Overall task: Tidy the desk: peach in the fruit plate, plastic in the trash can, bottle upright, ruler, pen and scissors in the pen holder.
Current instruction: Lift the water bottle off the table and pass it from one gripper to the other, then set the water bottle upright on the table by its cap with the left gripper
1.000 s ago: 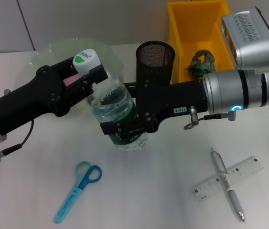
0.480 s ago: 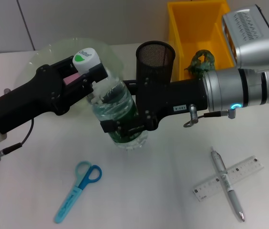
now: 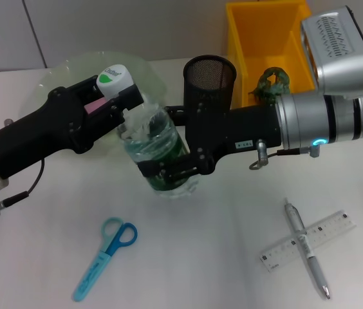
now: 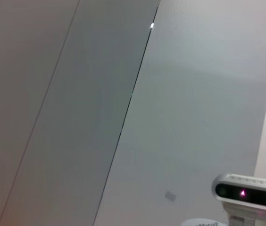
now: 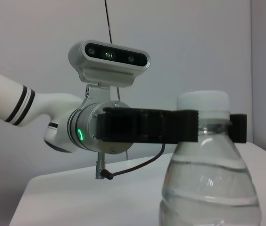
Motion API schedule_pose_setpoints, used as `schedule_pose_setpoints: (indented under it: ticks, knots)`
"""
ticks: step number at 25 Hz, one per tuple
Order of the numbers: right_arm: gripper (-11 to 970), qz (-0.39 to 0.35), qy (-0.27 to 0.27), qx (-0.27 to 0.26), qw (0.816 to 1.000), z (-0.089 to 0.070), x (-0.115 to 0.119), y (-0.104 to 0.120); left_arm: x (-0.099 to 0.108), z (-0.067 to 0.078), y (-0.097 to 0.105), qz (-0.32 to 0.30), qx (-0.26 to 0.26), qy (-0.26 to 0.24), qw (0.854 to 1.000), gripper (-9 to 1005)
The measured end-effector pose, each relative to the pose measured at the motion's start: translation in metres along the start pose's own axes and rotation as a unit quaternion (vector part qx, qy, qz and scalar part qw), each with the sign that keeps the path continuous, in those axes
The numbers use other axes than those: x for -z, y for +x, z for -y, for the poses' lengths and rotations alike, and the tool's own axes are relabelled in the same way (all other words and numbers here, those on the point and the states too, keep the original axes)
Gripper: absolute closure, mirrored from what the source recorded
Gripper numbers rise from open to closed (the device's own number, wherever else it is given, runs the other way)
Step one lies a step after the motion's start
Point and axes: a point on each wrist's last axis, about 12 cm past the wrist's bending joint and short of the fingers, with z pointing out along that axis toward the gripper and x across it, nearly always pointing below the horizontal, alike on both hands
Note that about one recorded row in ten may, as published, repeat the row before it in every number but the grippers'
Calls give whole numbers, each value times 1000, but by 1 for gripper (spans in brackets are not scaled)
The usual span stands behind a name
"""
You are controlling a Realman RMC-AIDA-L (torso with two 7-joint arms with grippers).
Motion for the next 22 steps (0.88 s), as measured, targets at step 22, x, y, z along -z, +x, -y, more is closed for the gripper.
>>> schedule_pose_setpoints:
  ticks: [22]
  knots:
    - [143,-22,28,11,999,1,20,3,19,-5,5,-14,-13,-55,998,572]
